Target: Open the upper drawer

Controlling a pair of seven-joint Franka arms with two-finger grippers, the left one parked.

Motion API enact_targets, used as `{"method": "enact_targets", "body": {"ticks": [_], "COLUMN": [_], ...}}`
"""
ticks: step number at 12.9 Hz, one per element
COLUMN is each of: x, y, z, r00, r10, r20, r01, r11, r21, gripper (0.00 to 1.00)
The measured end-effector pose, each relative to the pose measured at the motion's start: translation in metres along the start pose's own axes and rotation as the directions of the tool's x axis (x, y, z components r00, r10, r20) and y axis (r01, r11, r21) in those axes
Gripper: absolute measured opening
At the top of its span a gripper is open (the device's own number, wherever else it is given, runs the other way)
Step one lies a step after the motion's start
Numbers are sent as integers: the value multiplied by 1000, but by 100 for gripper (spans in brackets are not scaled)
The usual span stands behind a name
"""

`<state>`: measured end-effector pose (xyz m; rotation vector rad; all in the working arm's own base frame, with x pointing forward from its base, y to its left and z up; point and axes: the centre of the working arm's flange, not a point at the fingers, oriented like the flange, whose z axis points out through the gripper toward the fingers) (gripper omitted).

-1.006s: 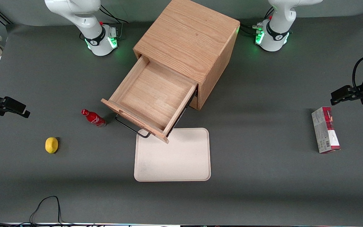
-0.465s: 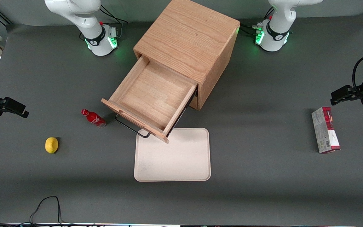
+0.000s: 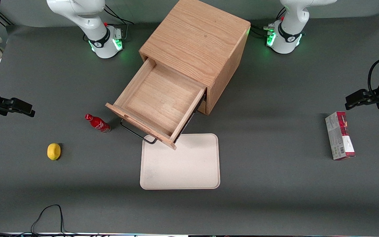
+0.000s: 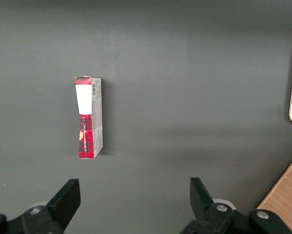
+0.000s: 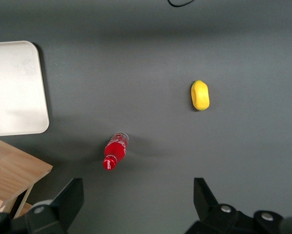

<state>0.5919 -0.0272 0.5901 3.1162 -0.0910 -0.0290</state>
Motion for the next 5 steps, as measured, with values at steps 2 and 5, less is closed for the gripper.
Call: {"method": "enact_targets", "body": {"ticks": [2,5], "x": [0,0], "y": [-3,-3], "z": [0,0], "r00": [999,999], "r10": [-43,-52], "r20": [0,0], "r01": [43,52], "r11": [999,999], "r21": [0,-1], "gripper": [100,100]}}
